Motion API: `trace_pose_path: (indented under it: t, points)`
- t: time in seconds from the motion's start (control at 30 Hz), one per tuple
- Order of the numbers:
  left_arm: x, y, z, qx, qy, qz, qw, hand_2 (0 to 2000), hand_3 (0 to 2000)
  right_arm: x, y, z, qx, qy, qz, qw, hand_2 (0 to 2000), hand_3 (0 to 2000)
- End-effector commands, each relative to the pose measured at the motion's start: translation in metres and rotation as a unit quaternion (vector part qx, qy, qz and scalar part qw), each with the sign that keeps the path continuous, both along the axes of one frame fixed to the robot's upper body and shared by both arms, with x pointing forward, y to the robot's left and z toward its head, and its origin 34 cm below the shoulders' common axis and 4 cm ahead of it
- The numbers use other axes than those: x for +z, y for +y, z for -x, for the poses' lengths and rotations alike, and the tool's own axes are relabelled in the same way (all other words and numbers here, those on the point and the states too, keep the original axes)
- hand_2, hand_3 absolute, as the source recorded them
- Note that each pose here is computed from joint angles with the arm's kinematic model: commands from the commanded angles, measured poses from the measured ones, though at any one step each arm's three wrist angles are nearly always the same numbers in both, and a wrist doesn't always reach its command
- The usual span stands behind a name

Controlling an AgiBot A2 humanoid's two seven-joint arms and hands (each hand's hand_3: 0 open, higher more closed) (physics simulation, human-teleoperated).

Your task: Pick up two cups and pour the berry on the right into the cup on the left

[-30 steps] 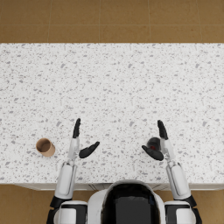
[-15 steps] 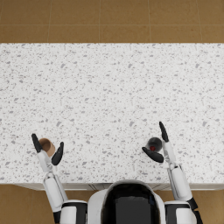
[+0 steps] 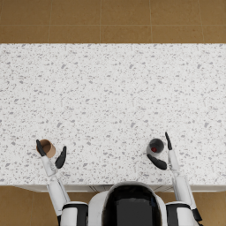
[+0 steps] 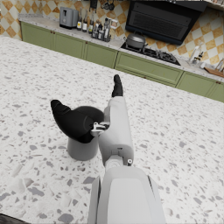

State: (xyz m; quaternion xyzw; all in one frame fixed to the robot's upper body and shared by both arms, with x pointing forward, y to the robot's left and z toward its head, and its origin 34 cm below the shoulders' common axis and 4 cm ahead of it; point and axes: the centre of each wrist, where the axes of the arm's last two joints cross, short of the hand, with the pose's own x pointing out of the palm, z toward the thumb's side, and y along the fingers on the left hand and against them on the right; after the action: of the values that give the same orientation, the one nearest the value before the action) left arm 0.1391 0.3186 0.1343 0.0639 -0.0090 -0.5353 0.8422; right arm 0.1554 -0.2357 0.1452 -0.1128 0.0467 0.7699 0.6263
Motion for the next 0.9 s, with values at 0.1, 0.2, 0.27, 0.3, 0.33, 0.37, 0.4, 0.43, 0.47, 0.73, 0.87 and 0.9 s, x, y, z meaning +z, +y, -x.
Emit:
trace_pose_path:
  t: [0.1,0.2,0.27,0.3,0.33,0.37,0.4,0.43,0.47,0.73,0.87,0.9]
  points:
    - [0.017,0.005,0.008,0.02,-0.027,-0.016,0.999,0,0,-0.006,0.001,0.003,0.002,0.014,-0.001,1.0,0,0]
    - [0.008,0.012,0.007,0.031,-0.011,-0.01,0.999,0,0,-0.007,0.002,0.002,0.0,0.014,-0.004,1.0,0,0]
    - [0.002,0.017,0.009,0.042,0.0,-0.004,0.999,0,0,-0.007,-0.001,0.001,-0.007,0.013,-0.005,1.0,0,0]
    - [0.0,0.018,0.009,0.044,0.003,-0.002,0.999,0,0,-0.007,-0.001,0.002,-0.007,0.014,-0.005,1.0,0,0]
    - [-0.004,0.021,0.007,0.046,0.009,0.0,0.999,0,0,-0.008,0.001,0.002,-0.005,0.016,-0.007,1.0,0,0]
    - [-0.01,0.023,0.005,0.047,0.019,0.006,0.999,0,0,-0.009,0.001,0.002,-0.005,0.017,-0.008,1.0,0,0]
    - [-0.017,0.024,0.004,0.048,0.03,0.013,0.998,0,0,-0.007,0.002,0.002,-0.004,0.013,-0.009,1.0,0,0]
    - [-0.024,0.026,0.004,0.05,0.041,0.019,0.998,0,0,-0.007,0.002,0.002,-0.005,0.013,-0.01,1.0,0,0]
    - [-0.028,0.028,0.005,0.055,0.048,0.023,0.997,0,0,-0.005,0.001,0.002,-0.008,0.009,-0.011,1.0,0,0]
    - [-0.051,0.034,-0.011,0.051,0.082,0.044,0.994,0,0,-0.007,0.0,0.001,-0.018,0.011,-0.016,1.0,0,0]
    - [-0.064,0.031,-0.019,0.04,0.102,0.056,0.992,0,0,-0.01,0.001,0.0,-0.02,0.015,-0.02,1.0,0,0]
    - [-0.065,0.03,-0.021,0.038,0.103,0.057,0.992,0,0,-0.013,0.001,0.0,-0.02,0.021,-0.02,0.999,0,0]
